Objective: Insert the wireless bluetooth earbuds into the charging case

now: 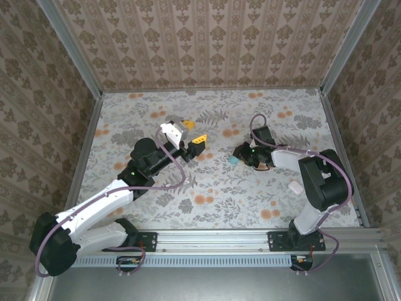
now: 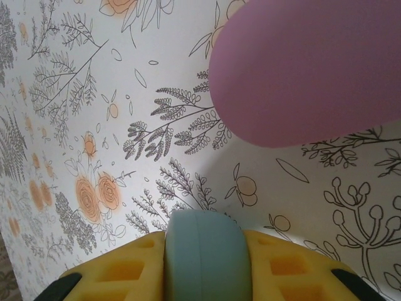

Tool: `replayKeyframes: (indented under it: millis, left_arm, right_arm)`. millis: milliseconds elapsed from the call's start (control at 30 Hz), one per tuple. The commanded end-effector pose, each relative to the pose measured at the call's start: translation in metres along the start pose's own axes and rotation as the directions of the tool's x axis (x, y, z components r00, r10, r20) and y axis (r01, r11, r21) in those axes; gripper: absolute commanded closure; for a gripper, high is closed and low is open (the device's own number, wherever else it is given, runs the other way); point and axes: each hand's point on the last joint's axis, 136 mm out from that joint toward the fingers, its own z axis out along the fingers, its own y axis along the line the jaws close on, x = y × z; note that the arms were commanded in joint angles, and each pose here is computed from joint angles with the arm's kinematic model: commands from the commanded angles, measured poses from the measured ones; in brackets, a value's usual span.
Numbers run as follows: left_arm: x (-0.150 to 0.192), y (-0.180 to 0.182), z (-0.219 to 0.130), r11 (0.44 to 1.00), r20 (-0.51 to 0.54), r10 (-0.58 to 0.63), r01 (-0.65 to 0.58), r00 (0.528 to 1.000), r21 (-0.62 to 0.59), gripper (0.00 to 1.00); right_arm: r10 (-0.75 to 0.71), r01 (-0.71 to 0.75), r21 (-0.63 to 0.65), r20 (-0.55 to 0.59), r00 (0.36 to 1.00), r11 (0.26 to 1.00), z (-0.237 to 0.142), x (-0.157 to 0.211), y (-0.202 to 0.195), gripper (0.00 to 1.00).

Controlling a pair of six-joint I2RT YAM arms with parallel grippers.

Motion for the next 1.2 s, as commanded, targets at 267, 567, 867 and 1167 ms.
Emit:
replayKeyframes:
  millis: [267, 567, 867, 1167]
  left_arm:
    - [-0.001, 0.005, -0.004, 1.0, 0.022, 0.004, -0.004, 1.0, -0.019, 0.37]
    - [-0.003, 0.004, -0.007, 1.0, 0.03, 0.003, -0.002, 1.0, -0.015, 0.37]
    - [0.0, 0.005, -0.007, 1.0, 0.027, -0.002, 0.003, 1.0, -0.023, 0.36]
    - [0.002, 0.005, -0.006, 1.0, 0.031, -0.008, 0.008, 0.999, -0.02, 0.36]
  right_arm:
    - [-0.028, 0.027, 0.169, 0.004, 1.0, 0.985, -0.028, 0.01, -0.037, 0.61]
    - [-0.012, 0.011, 0.195, 0.003, 1.0, 0.981, -0.03, 0.012, -0.049, 0.57]
    - [-0.02, 0.009, 0.232, 0.044, 0.999, 0.973, -0.062, 0.008, -0.055, 0.44]
    - [-0.003, -0.029, 0.165, 0.195, 0.981, 0.986, -0.129, 0.005, -0.063, 0.41]
